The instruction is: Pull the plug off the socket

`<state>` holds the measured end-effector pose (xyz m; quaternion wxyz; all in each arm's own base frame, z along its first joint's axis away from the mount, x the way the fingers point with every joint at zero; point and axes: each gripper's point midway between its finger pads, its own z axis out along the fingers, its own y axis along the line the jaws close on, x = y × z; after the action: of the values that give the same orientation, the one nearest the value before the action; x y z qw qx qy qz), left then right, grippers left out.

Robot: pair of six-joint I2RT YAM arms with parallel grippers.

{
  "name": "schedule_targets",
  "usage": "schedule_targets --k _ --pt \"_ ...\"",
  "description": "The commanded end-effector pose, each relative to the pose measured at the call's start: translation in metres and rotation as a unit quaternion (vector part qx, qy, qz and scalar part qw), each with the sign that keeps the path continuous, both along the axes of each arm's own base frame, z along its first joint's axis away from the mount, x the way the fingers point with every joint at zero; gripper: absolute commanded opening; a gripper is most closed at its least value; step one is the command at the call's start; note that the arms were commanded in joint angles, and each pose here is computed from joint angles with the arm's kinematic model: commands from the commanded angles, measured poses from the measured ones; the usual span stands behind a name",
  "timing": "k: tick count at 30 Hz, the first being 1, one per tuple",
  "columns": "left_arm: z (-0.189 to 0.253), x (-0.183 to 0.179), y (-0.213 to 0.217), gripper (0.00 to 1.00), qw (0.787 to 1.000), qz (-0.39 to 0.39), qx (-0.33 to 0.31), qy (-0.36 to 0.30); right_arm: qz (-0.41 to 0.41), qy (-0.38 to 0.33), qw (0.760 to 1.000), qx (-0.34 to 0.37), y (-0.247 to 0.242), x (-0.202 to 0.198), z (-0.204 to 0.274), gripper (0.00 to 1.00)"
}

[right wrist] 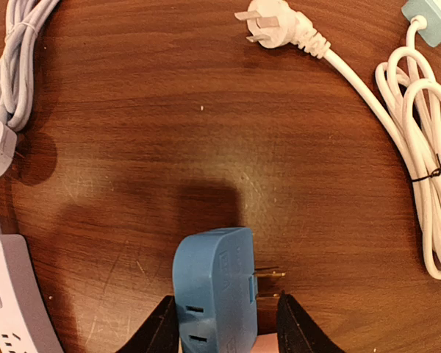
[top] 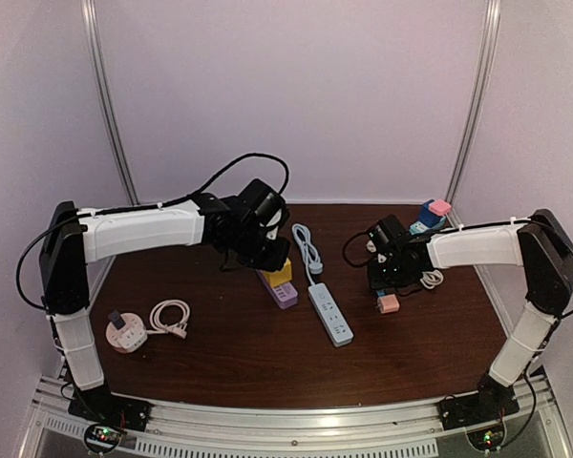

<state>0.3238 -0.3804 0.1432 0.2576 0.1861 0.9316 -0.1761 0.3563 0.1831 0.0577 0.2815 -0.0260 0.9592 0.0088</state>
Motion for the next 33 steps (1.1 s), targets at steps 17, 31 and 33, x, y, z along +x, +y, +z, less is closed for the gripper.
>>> schedule_targets --k 17,31,33 --pt "0.014 0.038 0.016 0.55 0.986 -0.086 0.121 -0.074 0.065 -0.023 0.988 0.137 0.053 0.000 0.044 0.75" --pt "-0.014 0.058 -0.002 0.92 0.962 -0.219 0.145 -0.078 0.079 -0.040 0.982 0.168 0.051 -0.014 0.062 0.97" --pt "-0.020 0.059 -0.002 0.93 0.959 -0.232 0.147 -0.072 0.078 -0.041 0.981 0.170 0.051 -0.016 0.062 0.97"
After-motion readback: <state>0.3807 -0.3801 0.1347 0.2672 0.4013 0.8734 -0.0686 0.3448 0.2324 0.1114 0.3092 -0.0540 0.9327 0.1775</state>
